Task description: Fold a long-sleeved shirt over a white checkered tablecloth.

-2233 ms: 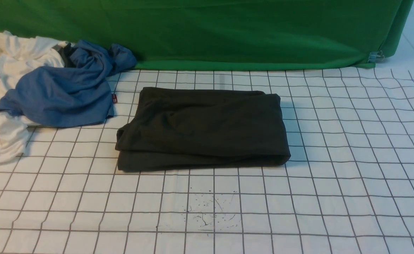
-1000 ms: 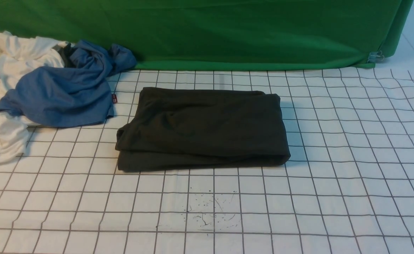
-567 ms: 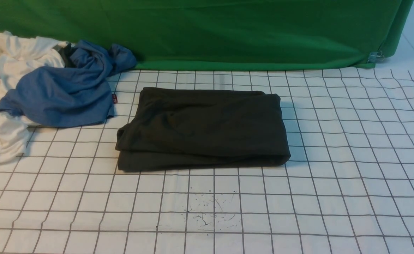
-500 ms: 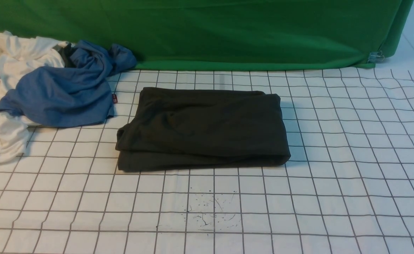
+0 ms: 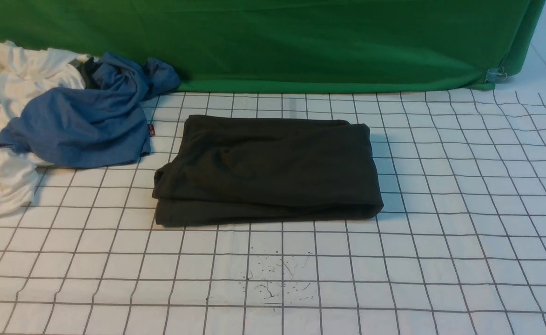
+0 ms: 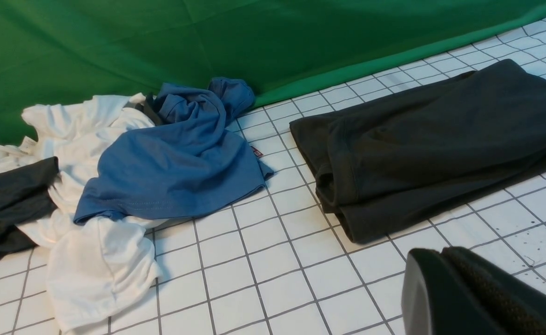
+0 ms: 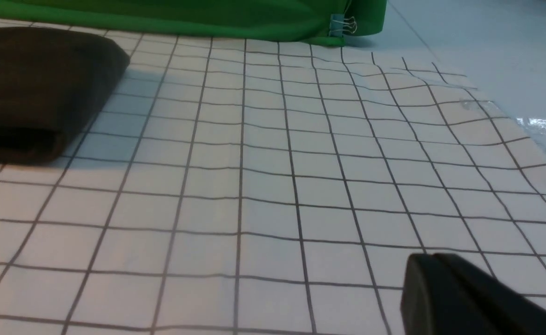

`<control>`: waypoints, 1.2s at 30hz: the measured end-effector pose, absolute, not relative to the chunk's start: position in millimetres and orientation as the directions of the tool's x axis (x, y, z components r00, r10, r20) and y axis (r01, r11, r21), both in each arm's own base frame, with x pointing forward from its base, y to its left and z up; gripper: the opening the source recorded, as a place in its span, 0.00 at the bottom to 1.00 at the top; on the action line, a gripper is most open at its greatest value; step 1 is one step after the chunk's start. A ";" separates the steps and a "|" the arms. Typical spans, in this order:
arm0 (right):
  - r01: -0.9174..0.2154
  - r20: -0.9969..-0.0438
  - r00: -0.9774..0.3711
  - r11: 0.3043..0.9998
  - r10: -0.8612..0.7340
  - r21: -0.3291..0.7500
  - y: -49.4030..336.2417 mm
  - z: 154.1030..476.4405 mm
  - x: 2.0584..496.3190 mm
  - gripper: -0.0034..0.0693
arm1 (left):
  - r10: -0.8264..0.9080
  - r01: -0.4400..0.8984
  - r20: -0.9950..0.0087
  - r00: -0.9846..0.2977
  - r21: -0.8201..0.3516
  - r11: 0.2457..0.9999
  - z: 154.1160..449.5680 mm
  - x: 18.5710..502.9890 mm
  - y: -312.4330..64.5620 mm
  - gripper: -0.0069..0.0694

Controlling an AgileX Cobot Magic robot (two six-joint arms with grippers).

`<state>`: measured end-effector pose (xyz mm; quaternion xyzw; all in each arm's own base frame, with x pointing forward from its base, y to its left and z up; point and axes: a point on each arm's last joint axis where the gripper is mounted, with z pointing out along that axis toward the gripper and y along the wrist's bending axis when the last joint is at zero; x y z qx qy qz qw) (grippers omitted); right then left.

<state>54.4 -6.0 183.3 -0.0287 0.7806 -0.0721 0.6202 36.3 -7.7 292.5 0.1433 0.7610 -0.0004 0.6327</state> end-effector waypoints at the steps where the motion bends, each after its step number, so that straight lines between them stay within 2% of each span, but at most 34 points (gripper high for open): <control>1: 0.045 -0.964 -0.229 0.988 -0.132 -0.146 -6.0 183.3 54.4 0.07 | 0.218 0.219 -0.963 -0.158 0.181 0.959 292.5 36.3 -7.7 0.04; 22: 0.048 -0.966 -0.228 0.990 -0.120 -0.134 -6.0 183.3 54.4 0.11 | 0.208 0.219 -0.966 -0.155 0.172 0.960 291.3 37.2 -8.1 0.04; 27: 0.048 -0.966 -0.229 0.990 -0.120 -0.134 -6.0 183.2 54.4 0.12 | 0.180 0.185 -0.977 -0.113 0.158 0.970 267.6 49.7 -9.1 0.04; 33: 0.048 -0.966 -0.229 0.990 -0.120 -0.134 -6.0 183.2 54.4 0.14 | 0.106 0.011 -0.994 0.001 0.106 0.994 229.9 63.9 -0.8 0.04; 36: 0.048 -0.966 -0.229 0.990 -0.120 -0.134 -6.0 183.2 54.4 0.14 | 0.100 -0.020 -0.995 -0.018 0.100 0.995 211.7 65.7 1.4 0.04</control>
